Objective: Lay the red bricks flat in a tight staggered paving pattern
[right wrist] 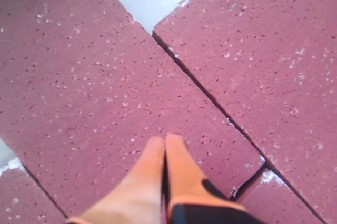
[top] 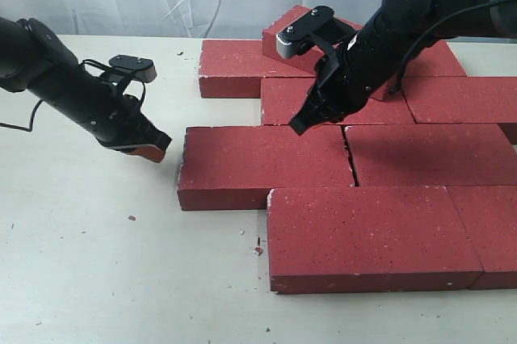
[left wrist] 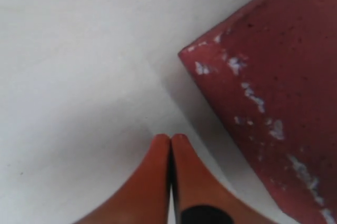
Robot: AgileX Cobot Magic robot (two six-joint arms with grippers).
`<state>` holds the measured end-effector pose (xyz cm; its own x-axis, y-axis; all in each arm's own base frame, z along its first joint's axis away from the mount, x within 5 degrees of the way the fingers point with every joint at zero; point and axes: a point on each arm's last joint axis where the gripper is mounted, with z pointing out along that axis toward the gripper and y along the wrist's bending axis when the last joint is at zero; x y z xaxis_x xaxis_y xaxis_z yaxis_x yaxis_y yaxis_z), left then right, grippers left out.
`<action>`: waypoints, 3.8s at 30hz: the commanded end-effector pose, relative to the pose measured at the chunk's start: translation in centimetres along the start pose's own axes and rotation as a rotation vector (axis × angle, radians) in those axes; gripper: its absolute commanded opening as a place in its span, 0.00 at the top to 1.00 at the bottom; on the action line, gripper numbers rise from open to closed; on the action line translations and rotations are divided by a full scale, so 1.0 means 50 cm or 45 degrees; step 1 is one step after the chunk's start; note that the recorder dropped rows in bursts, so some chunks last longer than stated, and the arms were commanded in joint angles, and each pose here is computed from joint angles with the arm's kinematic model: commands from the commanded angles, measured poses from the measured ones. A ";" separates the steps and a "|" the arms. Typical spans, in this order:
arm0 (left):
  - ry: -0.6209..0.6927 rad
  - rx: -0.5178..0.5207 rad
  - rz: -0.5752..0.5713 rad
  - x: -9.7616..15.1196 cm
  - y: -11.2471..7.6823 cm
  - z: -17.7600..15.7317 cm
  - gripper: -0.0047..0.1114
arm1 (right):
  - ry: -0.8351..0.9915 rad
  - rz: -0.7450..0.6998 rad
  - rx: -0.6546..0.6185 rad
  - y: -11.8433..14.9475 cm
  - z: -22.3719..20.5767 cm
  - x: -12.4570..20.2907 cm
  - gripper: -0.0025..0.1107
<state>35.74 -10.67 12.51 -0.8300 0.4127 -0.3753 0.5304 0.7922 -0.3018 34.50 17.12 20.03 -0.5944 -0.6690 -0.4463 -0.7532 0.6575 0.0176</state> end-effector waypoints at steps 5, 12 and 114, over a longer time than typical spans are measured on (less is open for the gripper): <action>-0.019 0.001 0.053 -0.014 -0.049 0.038 0.96 | 0.041 -0.020 -0.006 -0.001 0.002 0.009 0.99; -0.046 -0.012 0.059 -0.020 -0.062 0.045 0.96 | 0.052 -0.037 0.003 -0.003 0.002 0.010 0.99; -0.283 -0.235 0.275 -0.391 0.090 -0.135 0.96 | -0.172 0.499 0.229 -0.432 0.079 -0.120 0.99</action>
<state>53.55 -12.10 22.51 -0.6481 0.5055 -0.5695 0.6351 0.7715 -0.0379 56.22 7.08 17.65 -0.7753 -0.2718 -0.5701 -0.3570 0.9332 0.0406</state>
